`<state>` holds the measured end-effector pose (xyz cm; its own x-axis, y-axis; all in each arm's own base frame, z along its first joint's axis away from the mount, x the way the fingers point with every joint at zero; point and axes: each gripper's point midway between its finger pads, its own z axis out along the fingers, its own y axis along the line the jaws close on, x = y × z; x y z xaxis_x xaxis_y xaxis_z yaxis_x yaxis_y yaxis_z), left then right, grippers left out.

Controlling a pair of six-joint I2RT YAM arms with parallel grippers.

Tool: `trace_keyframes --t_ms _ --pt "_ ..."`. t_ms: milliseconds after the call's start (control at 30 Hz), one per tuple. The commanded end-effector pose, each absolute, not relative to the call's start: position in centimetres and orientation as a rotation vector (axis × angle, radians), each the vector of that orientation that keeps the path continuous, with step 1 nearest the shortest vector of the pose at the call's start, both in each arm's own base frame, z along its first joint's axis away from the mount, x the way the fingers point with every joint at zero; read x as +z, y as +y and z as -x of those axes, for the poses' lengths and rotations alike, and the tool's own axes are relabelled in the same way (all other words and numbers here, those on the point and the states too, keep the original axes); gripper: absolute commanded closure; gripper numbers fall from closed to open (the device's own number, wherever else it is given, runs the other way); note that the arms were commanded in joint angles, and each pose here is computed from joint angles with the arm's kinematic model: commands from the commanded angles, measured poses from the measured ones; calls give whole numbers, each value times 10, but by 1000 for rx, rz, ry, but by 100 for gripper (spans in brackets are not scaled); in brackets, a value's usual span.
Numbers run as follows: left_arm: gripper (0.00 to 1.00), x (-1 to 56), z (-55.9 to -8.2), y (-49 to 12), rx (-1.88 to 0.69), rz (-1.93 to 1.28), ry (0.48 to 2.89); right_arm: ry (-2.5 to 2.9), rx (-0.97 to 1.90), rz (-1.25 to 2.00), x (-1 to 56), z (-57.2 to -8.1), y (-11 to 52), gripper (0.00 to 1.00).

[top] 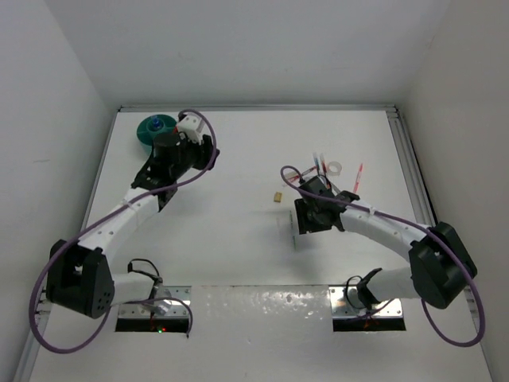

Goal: Sort the stationery into containers
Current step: Pick up the pen from the center of the board.

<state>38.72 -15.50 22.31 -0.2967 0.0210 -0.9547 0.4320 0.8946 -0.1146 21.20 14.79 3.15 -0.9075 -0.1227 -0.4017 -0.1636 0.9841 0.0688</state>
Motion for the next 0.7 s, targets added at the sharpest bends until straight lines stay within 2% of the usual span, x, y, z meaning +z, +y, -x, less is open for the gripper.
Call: trace_keyframes --t_ms 0,100,233,667 --pt "52 244 -375 -138 -353 -198 1790 2655 253 240 39 -223 176 52" --pt "50 238 -367 -129 -336 -126 1784 2626 262 348 42 -222 193 53" --pt "47 226 -358 -115 -282 -42 1777 2585 247 423 43 -228 217 63" --pt "40 222 -345 -103 -240 62 1719 2690 205 417 8 -221 239 62"
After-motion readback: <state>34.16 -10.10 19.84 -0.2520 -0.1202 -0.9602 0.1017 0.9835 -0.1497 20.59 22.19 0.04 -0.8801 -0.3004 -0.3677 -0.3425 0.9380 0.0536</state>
